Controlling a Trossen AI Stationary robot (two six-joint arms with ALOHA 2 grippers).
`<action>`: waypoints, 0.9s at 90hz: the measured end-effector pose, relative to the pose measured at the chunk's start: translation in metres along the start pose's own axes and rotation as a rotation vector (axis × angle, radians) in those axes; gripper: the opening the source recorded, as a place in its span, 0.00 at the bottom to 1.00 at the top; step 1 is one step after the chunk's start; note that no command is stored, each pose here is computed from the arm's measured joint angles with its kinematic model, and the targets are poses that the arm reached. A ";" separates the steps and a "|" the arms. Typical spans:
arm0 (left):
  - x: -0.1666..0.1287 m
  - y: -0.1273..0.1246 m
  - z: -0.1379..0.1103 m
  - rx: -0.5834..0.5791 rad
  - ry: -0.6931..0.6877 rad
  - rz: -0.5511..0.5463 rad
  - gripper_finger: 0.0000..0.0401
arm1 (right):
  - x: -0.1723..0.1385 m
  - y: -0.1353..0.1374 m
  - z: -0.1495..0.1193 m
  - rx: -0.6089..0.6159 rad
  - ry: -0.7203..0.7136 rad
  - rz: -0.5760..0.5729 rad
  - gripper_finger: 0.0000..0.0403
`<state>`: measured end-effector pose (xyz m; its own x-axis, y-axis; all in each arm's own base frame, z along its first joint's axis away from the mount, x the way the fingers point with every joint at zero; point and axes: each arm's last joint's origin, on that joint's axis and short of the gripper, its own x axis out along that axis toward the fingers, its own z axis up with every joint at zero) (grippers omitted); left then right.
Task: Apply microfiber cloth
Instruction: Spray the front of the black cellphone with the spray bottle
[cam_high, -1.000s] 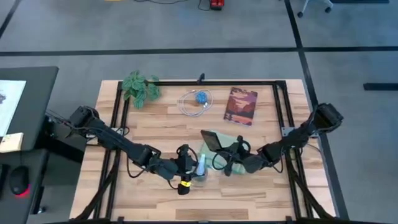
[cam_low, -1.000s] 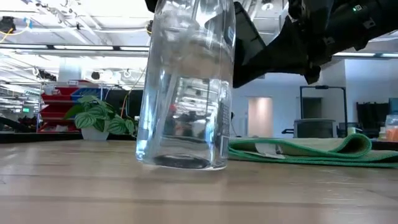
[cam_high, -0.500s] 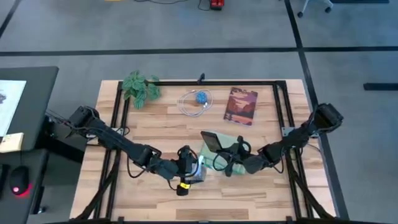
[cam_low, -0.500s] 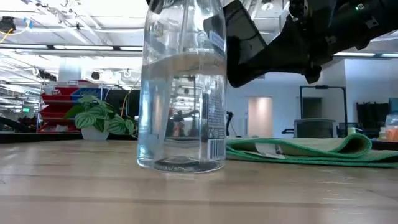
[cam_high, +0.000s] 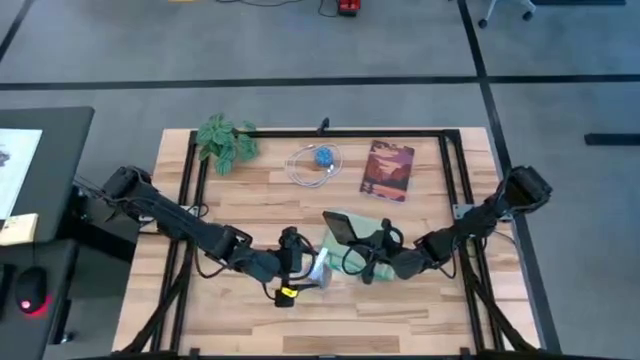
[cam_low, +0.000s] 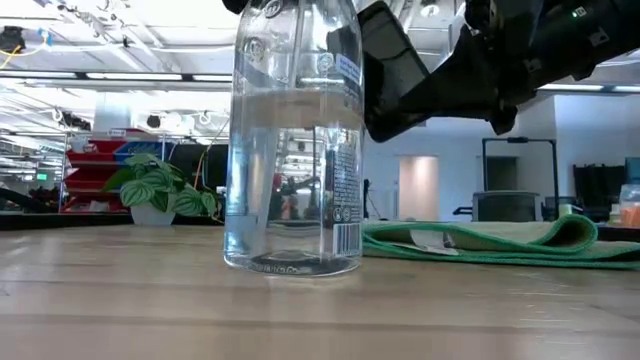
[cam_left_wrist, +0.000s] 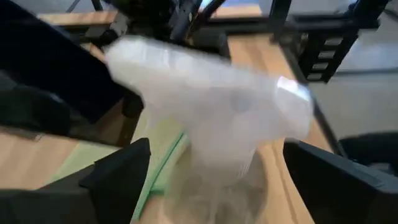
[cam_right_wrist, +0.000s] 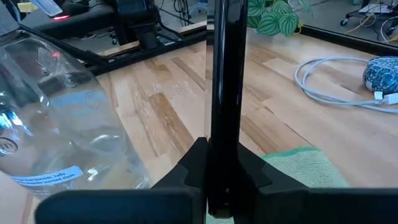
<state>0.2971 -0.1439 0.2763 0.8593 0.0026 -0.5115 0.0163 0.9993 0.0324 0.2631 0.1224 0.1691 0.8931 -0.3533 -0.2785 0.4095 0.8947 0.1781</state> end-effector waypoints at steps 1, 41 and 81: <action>0.000 0.000 -0.001 0.003 0.008 0.002 0.86 | 0.000 0.000 0.000 0.000 0.000 0.000 0.05; 0.008 0.018 0.001 0.226 0.035 0.049 0.86 | 0.000 0.000 0.000 0.009 0.000 0.001 0.05; 0.011 0.023 0.008 0.263 -0.024 0.006 0.87 | 0.000 0.000 0.000 0.010 0.002 0.004 0.05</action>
<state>0.3107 -0.1213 0.2787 0.8715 0.0047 -0.4904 0.1408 0.9555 0.2592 0.2631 0.1225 0.1691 0.8943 -0.3496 -0.2793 0.4081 0.8931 0.1890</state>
